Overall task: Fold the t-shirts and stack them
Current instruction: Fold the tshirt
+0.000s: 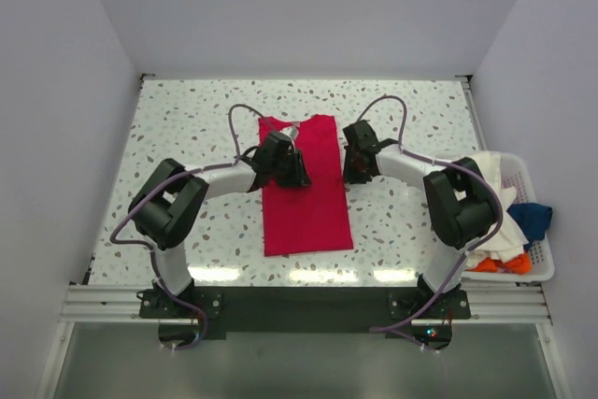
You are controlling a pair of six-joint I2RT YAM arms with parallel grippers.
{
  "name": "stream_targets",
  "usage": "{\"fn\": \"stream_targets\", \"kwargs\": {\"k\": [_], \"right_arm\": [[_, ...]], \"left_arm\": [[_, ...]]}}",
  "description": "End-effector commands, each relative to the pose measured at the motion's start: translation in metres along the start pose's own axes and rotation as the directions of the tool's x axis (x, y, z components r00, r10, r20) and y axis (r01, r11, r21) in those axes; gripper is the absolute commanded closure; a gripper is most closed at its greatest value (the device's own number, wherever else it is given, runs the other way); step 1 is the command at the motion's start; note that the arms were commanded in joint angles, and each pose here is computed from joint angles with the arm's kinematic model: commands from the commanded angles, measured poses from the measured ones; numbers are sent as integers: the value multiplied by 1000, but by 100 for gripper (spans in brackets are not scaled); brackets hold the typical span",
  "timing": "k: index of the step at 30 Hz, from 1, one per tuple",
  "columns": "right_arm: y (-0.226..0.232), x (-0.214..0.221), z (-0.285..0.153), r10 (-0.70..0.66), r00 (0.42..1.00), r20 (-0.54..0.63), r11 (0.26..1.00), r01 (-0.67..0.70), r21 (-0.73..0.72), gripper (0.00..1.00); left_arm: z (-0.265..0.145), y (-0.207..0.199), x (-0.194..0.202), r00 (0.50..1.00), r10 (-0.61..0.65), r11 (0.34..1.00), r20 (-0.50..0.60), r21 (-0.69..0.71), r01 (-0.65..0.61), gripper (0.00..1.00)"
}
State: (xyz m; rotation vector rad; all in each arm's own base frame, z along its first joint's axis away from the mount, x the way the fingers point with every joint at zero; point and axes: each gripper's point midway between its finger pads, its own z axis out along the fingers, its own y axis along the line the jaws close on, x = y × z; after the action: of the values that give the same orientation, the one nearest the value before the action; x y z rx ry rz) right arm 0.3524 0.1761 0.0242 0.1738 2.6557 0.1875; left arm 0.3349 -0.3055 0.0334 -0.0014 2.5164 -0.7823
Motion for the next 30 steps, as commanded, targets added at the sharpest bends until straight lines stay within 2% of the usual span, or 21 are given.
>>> {"fn": "stream_targets", "kwargs": {"k": [1, 3, 4, 6, 7, 8, 13, 18, 25, 30], "right_arm": [[4, -23, -31, 5, 997, 78, 999, -2, -42, 75], [5, -17, -39, 11, 998, 61, 997, -7, -73, 66], [7, -17, -49, 18, 997, 71, 995, -11, -101, 62], [6, 2, -55, 16, 999, 35, 990, -11, -141, 55], [7, 10, -59, 18, 1000, 16, 986, -15, -166, 54], [9, 13, -71, 20, 999, 25, 980, -15, -198, 54], [-3, 81, -84, 14, 993, -117, 957, -47, -285, 54], [-16, 129, -96, 25, 978, -207, 943, -92, -321, 54], [-22, 163, -100, 51, 955, -294, 929, -153, -337, 54], [-24, 180, -94, 63, 935, -349, 924, -187, -335, 54]], "left_arm": [[-40, -36, -46, 989, 60, 993, 135, 88, -72, 62], [-63, -42, -55, 982, 49, 992, 181, 103, -69, 59], [-66, -28, -40, 989, 34, 996, 145, 74, -45, 59], [-91, -21, -43, 984, -20, 997, 178, 77, 6, 55], [-93, -4, -26, 987, -39, 998, 154, 50, 32, 54], [-99, 2, -20, 987, -58, 998, 153, 44, 52, 53], [-129, 38, 41, 983, -161, 987, 89, 8, 161, 48], [-140, 54, 88, 966, -259, 966, 10, 9, 259, 46], [-144, 65, 136, 944, -313, 948, -102, 22, 317, 46], [-144, 68, 155, 935, -321, 945, -148, 20, 328, 46]]}}
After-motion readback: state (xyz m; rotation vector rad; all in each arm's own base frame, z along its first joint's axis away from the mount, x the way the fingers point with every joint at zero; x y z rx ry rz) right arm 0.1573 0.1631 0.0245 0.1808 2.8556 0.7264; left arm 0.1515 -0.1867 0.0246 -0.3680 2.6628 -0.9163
